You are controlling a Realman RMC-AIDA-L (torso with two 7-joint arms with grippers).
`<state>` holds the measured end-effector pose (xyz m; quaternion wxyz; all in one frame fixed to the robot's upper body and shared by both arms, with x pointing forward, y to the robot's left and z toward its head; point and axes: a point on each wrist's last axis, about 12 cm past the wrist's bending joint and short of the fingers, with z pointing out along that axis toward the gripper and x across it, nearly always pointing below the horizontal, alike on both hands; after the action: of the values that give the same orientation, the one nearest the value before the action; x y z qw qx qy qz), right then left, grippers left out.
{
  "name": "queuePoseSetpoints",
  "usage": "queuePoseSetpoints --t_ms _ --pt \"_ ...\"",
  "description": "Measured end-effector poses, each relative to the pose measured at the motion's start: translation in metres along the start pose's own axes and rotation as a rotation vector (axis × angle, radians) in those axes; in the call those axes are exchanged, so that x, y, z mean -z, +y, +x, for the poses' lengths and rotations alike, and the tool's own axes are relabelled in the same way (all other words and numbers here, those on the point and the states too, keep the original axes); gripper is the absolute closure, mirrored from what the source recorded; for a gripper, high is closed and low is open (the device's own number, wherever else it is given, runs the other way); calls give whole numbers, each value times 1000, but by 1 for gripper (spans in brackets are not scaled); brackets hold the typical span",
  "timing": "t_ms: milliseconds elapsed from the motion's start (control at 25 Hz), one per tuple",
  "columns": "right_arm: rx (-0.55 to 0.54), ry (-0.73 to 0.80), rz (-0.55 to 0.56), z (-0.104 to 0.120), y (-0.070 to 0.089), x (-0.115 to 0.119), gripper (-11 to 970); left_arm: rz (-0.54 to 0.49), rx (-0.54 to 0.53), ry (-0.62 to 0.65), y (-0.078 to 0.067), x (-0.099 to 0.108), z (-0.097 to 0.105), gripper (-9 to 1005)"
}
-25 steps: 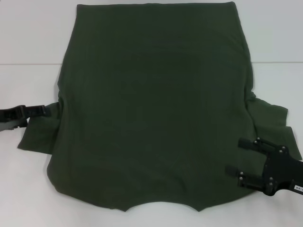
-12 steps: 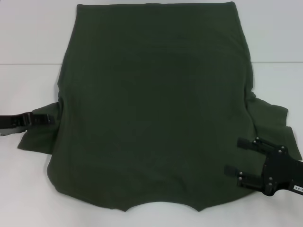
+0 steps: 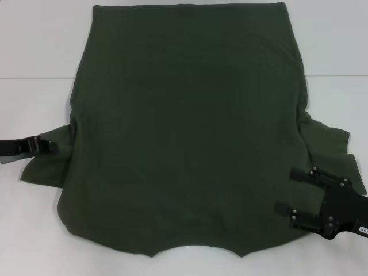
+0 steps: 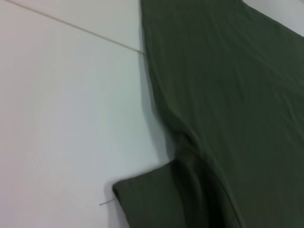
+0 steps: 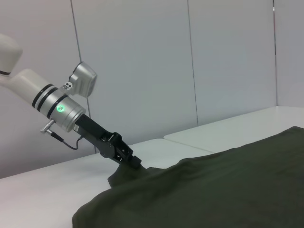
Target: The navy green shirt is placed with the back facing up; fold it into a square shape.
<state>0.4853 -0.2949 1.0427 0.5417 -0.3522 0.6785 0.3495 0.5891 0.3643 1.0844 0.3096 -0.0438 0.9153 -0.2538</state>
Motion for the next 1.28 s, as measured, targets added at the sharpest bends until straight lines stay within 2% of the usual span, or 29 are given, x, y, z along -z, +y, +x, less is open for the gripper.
queuePoseSetpoints --t_ms 40,160,600,960,1280 --pt "1 0 0 0 0 0 102 0 1 -1 0 0 0 600" --pt "2 1 -2 0 0 0 102 -1 1 -2 0 0 0 860" --pt "3 -3 -10 -1 1 -2 102 -13 8 -4 5 5 -4 995" --pt "2 -7 -10 -1 1 0 102 -49 29 -37 19 30 -19 995" --pt "-1 -11 -23 -1 3 -1 102 -12 26 -30 8 35 -30 995"
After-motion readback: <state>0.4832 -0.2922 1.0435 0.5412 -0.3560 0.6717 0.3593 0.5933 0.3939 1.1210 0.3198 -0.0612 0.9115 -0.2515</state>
